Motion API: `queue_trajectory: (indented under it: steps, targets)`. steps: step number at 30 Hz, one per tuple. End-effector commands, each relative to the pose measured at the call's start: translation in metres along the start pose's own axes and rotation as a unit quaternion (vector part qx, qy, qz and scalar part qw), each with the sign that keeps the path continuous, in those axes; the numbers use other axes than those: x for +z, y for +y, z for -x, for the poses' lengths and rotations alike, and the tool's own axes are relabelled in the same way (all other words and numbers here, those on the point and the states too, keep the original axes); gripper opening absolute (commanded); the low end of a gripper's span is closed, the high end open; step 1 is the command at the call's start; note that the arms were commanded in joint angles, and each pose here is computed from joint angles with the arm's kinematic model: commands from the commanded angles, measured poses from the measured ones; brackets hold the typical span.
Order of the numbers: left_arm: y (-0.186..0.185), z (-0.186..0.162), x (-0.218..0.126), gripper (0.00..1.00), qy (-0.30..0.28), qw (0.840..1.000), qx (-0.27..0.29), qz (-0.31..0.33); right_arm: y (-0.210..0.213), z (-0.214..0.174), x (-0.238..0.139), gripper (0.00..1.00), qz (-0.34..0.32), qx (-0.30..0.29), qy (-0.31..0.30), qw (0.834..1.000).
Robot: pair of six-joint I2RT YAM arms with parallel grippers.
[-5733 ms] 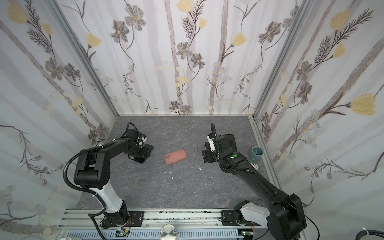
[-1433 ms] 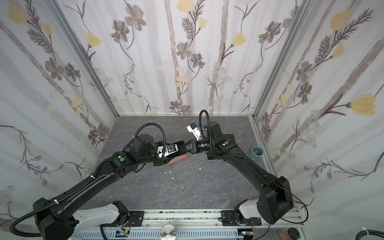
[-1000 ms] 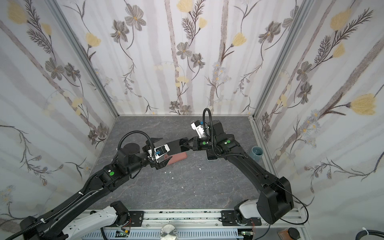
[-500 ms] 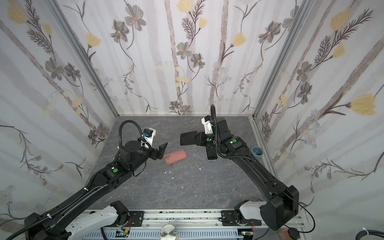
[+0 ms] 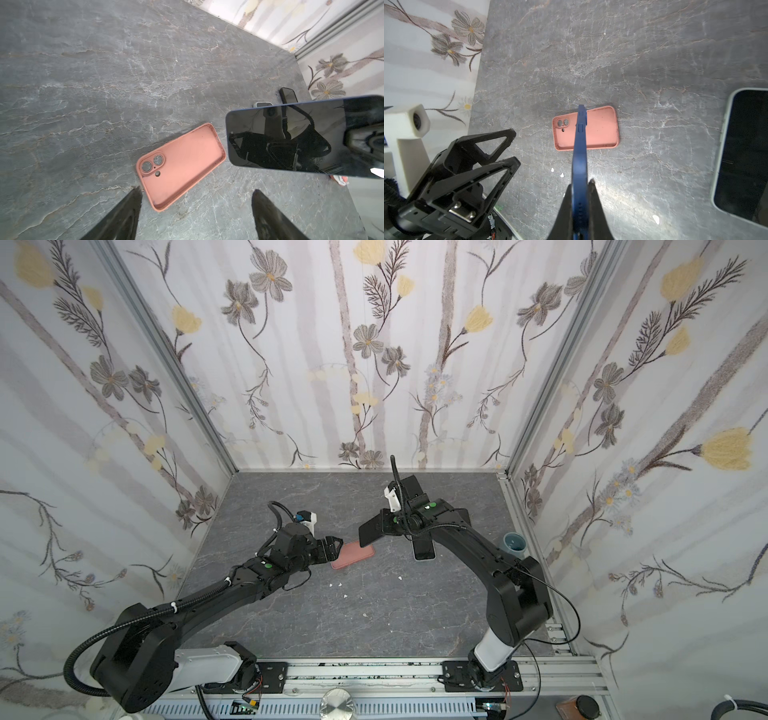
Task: Put the phone into the phone case
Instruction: 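Carry the phone over the pink case with the right gripper while the left gripper follows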
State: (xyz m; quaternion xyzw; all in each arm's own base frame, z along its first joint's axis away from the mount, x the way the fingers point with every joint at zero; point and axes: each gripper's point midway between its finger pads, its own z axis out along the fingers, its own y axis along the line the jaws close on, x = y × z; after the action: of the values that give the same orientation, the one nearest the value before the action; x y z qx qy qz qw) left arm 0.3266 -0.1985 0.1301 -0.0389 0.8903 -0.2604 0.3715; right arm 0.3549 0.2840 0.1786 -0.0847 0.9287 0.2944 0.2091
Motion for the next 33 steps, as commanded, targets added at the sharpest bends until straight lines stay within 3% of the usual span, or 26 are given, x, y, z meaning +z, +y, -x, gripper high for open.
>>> queue_trajectory:
  steps: [1, 8, 16, 29, 33]
  targets:
    - [-0.004, 0.007, 0.005, 0.83, -0.001, 0.999, -0.034, -0.026, 0.005, 0.003, 0.013, 0.00, 0.015, -0.021, 0.014, 1.000]
    - [0.012, -0.008, 0.016, 0.85, 0.028, 0.999, -0.042, -0.017, -0.016, -0.018, 0.040, 0.00, -0.013, -0.015, 0.058, 0.998]
    - [0.022, -0.027, 0.029, 0.86, 0.046, 0.997, -0.054, -0.018, -0.023, -0.052, 0.042, 0.00, -0.010, 0.006, 0.085, 0.996]
    - [0.015, -0.058, 0.044, 0.83, 0.108, 0.991, -0.060, -0.055, -0.042, -0.078, 0.019, 0.00, -0.019, 0.067, 0.061, 0.996]
    - [0.009, -0.065, 0.044, 0.82, 0.120, 0.989, -0.056, -0.068, -0.022, -0.071, 0.009, 0.00, 0.035, 0.071, 0.035, 0.996]
